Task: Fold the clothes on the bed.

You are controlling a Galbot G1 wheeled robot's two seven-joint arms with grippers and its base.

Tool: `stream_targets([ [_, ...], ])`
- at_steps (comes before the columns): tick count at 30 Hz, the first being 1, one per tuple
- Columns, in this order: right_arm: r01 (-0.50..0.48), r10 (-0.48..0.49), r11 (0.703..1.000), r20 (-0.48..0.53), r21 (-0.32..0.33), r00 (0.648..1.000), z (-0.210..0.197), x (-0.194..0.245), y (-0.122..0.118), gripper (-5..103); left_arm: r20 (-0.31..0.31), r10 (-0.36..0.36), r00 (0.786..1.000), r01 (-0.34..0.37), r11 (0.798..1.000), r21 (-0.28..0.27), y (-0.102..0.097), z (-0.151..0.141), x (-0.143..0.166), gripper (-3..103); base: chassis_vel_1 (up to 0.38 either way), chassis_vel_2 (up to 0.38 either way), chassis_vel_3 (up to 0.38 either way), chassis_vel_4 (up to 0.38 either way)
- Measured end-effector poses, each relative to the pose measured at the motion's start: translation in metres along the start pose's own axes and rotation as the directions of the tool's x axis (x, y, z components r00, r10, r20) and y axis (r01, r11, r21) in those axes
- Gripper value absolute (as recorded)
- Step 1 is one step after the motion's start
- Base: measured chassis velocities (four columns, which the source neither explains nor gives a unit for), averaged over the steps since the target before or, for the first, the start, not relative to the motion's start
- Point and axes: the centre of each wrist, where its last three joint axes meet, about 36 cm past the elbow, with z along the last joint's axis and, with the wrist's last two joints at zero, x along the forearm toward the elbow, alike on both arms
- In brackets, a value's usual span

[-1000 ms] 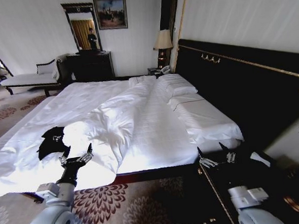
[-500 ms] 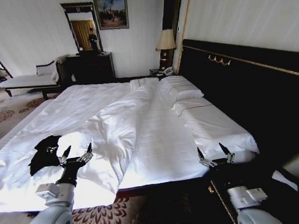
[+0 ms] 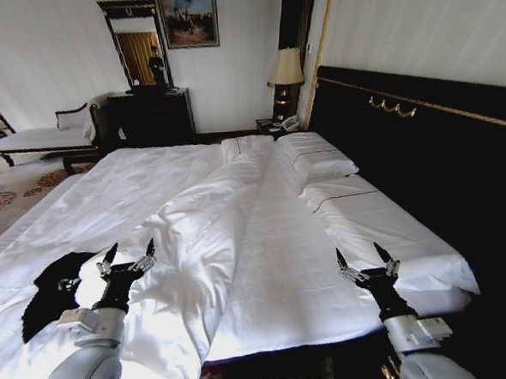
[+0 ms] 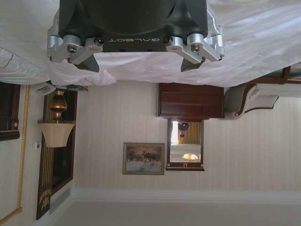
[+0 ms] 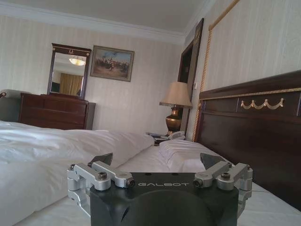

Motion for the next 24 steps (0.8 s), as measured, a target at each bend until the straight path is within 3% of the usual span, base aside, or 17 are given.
stream_targets([
  [24, -0.013, 0.013, 1.0, -0.014, 0.014, 1.0, 0.0047, 0.0001, 0.0032, 100, -0.015, -0.003, 1.0, 0.003, 1.0, 0.003, 0.0001, 0.0055, 0.0, 99, 0.006, -0.003, -0.008, 0.004],
])
